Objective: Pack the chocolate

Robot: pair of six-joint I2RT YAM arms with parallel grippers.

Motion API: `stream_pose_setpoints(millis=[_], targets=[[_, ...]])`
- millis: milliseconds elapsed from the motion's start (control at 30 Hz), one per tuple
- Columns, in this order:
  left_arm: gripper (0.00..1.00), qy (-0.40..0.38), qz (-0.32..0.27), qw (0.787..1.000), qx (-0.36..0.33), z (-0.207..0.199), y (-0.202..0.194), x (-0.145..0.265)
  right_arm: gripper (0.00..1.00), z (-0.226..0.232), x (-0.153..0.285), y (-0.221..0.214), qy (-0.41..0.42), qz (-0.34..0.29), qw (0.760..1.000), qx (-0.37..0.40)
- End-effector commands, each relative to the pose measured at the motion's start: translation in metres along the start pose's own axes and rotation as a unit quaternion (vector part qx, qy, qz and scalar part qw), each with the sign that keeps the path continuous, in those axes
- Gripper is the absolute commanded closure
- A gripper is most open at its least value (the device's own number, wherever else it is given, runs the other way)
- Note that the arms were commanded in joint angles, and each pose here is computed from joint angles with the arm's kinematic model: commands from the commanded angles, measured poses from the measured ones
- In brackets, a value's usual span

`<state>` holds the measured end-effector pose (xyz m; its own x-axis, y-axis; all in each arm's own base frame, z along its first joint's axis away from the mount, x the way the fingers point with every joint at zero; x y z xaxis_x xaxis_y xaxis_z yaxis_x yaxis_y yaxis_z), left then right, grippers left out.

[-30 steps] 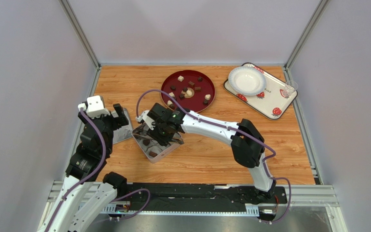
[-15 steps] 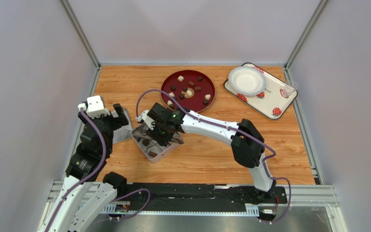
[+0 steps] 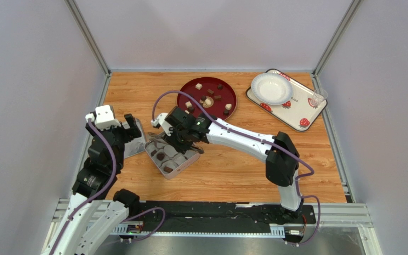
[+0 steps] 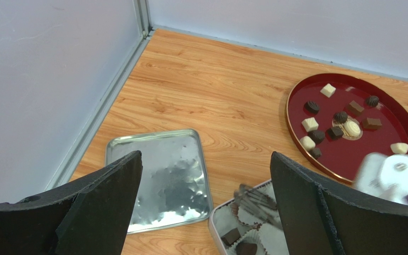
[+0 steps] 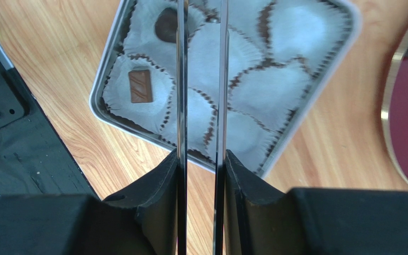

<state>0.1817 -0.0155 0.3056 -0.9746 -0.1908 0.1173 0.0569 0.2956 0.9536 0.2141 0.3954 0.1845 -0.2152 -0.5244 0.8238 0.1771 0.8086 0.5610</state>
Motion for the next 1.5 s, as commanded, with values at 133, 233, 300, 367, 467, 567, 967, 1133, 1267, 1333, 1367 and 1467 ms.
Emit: stream_pose_setpoints(millis=[133,233,300,367,467,567,967,1133,1267,1333,1367,1467], targets=[[0.02,-0.009,-0.022,1.0,0.011,0.001,0.009,0.004,0.68,-0.074,0.067,0.001,-0.13,-0.044,0.987,-0.082],[0.02,-0.016,-0.024,0.999,0.017,0.001,0.01,0.007,0.69,-0.107,0.074,-0.022,-0.167,-0.019,0.977,-0.129],[0.02,-0.019,-0.026,0.999,0.021,0.0,0.011,0.008,0.69,-0.13,0.079,-0.042,-0.19,-0.005,0.966,-0.174],[0.02,-0.024,-0.028,0.999,0.026,0.0,0.012,0.01,0.69,-0.154,0.085,-0.059,-0.214,0.005,0.952,-0.217],[0.02,-0.029,-0.033,0.999,0.031,0.001,0.013,0.013,0.69,-0.172,0.083,-0.081,-0.231,0.027,0.938,-0.258],[0.02,-0.032,-0.035,0.998,0.034,0.001,0.014,0.015,0.69,-0.197,0.081,-0.103,-0.246,0.045,0.921,-0.299],[0.02,-0.034,-0.039,0.998,0.036,0.002,0.015,0.016,0.57,-0.23,0.051,-0.122,-0.237,0.067,0.905,-0.347],[0.02,-0.034,-0.038,0.998,0.035,0.002,0.015,0.016,0.53,-0.233,0.043,-0.12,-0.229,0.064,0.906,-0.351],[0.02,-0.034,-0.036,0.998,0.033,0.001,0.014,0.015,0.51,-0.235,0.04,-0.12,-0.228,0.063,0.905,-0.354],[0.02,-0.035,-0.037,0.998,0.033,0.001,0.014,0.015,0.51,-0.235,0.037,-0.12,-0.224,0.061,0.906,-0.354],[0.02,-0.034,-0.036,0.998,0.033,0.001,0.014,0.015,0.5,-0.235,0.037,-0.119,-0.222,0.06,0.906,-0.355],[0.02,-0.033,-0.035,0.998,0.033,0.001,0.013,0.014,0.48,-0.237,0.033,-0.12,-0.219,0.061,0.906,-0.357]])
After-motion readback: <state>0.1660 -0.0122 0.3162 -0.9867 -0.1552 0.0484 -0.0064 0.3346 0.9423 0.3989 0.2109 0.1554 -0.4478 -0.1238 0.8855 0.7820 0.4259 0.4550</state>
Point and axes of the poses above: each gripper's point midway between its finger pads, its own x axis back along the fingers, its own z axis along the line the jaws close on, y = z × x, the point moved 6 cm from there along x, back along the fingers, and after that the axes turned 11 degrees about x, right-handed, at the moved point
